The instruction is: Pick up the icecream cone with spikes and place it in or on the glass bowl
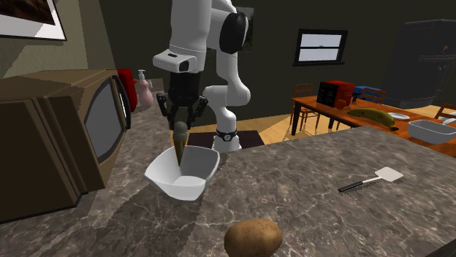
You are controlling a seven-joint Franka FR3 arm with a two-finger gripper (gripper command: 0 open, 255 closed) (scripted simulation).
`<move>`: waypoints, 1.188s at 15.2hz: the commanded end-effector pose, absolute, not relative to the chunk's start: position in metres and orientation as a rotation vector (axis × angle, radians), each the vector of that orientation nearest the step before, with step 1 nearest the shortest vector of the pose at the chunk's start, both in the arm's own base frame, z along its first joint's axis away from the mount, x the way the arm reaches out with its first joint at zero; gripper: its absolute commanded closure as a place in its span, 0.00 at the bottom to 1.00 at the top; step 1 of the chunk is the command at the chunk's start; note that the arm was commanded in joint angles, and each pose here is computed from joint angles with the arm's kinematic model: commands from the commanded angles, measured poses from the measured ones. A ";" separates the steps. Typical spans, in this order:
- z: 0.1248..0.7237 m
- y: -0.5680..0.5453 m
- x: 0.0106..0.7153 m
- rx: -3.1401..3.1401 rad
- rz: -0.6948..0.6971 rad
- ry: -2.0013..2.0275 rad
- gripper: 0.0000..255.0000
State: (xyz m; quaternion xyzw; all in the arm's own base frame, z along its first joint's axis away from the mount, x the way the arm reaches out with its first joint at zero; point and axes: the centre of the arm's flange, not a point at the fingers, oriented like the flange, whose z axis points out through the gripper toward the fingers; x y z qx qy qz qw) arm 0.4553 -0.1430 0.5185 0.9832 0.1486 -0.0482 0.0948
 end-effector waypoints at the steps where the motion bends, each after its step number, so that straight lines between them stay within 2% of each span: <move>1: 0.519 -0.143 0.455 2.915 -0.143 0.441 0.00; 6: 0.519 -0.143 0.455 2.915 -0.143 0.441 0.00; 10: 0.567 -0.133 0.459 2.915 -0.143 0.441 0.00; 18: 0.567 -0.133 0.459 2.915 -0.143 0.441 0.00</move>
